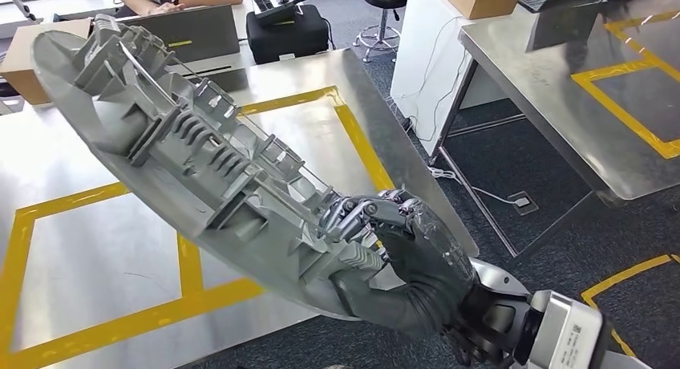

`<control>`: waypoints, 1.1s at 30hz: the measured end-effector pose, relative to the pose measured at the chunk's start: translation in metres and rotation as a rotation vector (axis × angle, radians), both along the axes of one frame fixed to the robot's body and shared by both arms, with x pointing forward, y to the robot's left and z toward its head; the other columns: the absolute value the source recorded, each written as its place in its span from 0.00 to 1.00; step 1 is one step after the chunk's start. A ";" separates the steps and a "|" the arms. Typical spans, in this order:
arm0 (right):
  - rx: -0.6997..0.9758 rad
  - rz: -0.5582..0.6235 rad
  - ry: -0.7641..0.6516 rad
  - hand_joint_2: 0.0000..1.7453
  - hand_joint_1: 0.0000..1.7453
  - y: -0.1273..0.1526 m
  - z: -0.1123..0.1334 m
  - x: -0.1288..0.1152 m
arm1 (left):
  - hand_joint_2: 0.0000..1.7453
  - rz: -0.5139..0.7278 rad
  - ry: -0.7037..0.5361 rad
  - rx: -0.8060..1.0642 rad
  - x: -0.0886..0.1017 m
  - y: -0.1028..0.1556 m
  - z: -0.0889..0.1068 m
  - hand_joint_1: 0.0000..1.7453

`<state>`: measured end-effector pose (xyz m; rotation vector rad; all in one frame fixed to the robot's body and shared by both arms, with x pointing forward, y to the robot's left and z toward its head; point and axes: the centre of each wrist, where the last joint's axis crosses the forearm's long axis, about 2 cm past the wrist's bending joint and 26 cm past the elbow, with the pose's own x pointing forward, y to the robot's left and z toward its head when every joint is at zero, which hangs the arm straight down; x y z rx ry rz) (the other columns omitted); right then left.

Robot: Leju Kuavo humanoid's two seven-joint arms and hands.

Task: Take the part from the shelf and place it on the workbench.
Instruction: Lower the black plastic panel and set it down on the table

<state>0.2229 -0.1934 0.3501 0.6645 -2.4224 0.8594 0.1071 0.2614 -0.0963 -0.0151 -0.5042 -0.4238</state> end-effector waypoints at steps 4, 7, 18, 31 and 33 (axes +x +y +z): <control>-0.013 -0.003 0.034 1.00 1.00 0.002 0.000 0.006 | 1.00 -0.009 -0.005 0.005 0.004 -0.001 0.001 0.00; -0.029 -0.006 0.060 1.00 1.00 0.004 0.001 0.013 | 1.00 -0.012 -0.007 0.016 0.007 -0.002 0.002 0.00; -0.140 -0.126 0.128 1.00 1.00 0.022 0.005 0.052 | 1.00 -0.034 -0.013 0.035 0.012 -0.003 0.004 0.00; -0.430 -0.271 0.305 1.00 1.00 0.053 -0.028 0.119 | 1.00 -0.089 -0.003 0.060 0.018 -0.008 0.006 0.00; -0.484 -0.286 0.325 1.00 1.00 0.059 -0.037 0.126 | 1.00 -0.101 -0.002 0.065 0.019 -0.008 0.006 0.00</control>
